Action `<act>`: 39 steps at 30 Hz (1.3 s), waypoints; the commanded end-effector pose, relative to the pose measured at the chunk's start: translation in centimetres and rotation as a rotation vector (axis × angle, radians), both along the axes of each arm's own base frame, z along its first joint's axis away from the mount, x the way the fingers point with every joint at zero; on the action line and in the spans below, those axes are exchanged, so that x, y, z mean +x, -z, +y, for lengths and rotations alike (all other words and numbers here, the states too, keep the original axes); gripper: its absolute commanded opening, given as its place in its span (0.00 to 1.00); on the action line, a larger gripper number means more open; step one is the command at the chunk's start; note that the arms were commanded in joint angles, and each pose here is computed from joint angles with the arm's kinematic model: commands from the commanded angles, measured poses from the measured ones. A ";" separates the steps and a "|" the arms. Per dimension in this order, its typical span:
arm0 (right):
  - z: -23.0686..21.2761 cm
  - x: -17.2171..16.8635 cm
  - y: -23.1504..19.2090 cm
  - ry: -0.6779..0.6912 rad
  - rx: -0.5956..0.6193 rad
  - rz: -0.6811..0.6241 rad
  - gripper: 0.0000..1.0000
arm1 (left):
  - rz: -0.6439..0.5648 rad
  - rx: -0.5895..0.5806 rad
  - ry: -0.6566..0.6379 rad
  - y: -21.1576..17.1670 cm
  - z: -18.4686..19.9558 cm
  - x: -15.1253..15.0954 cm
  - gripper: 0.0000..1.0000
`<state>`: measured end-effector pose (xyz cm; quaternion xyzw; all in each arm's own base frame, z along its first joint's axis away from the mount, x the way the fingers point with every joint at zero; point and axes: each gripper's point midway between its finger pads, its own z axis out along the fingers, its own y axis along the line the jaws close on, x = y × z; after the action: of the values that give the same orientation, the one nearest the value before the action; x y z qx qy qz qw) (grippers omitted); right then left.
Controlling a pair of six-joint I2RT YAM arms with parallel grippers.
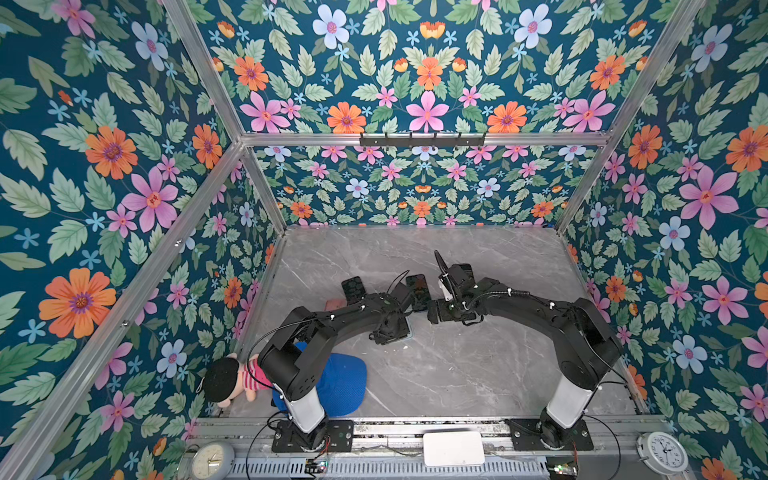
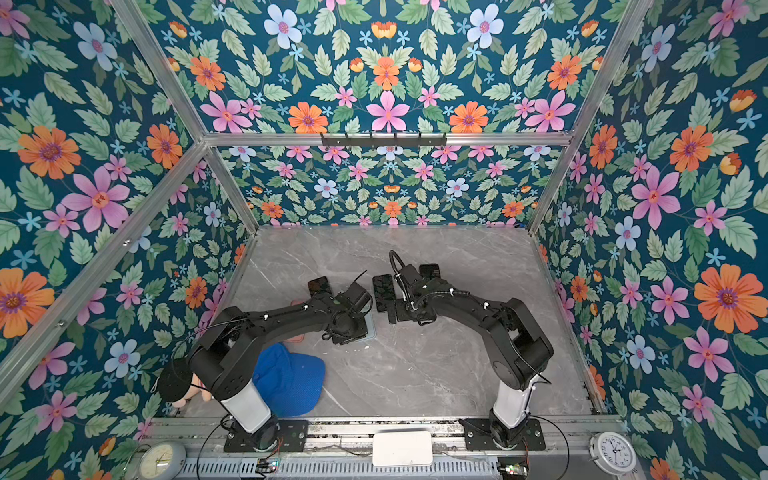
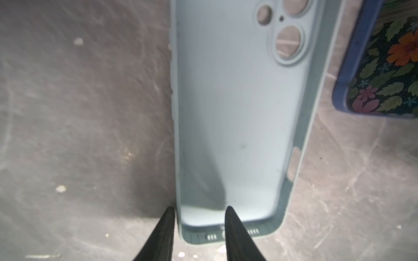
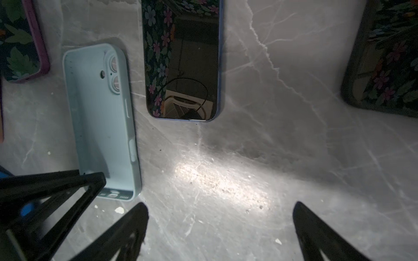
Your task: Put the phone into the phone case
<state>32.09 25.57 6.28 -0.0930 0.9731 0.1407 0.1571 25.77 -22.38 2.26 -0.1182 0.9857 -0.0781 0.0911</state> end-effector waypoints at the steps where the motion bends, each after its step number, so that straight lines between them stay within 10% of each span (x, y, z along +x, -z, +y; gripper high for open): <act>1: 0.1 0.1 -0.2 0.006 0.005 -0.005 0.99 | 0.007 -0.002 -0.009 -0.3 0.0 -0.1 0.39; 27: 1.7 2.9 -0.5 0.033 -0.007 -0.009 0.99 | -0.146 -0.064 0.021 -4.1 1.1 5.9 0.67; 39: 3.9 6.3 1.3 0.036 -0.044 0.020 0.99 | -0.161 -0.103 -0.043 -3.8 5.7 8.5 1.00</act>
<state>38.32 29.96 5.32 -0.0793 0.9752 0.1355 0.1561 34.07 -16.82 5.92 -0.1508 0.9665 -0.1289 0.1627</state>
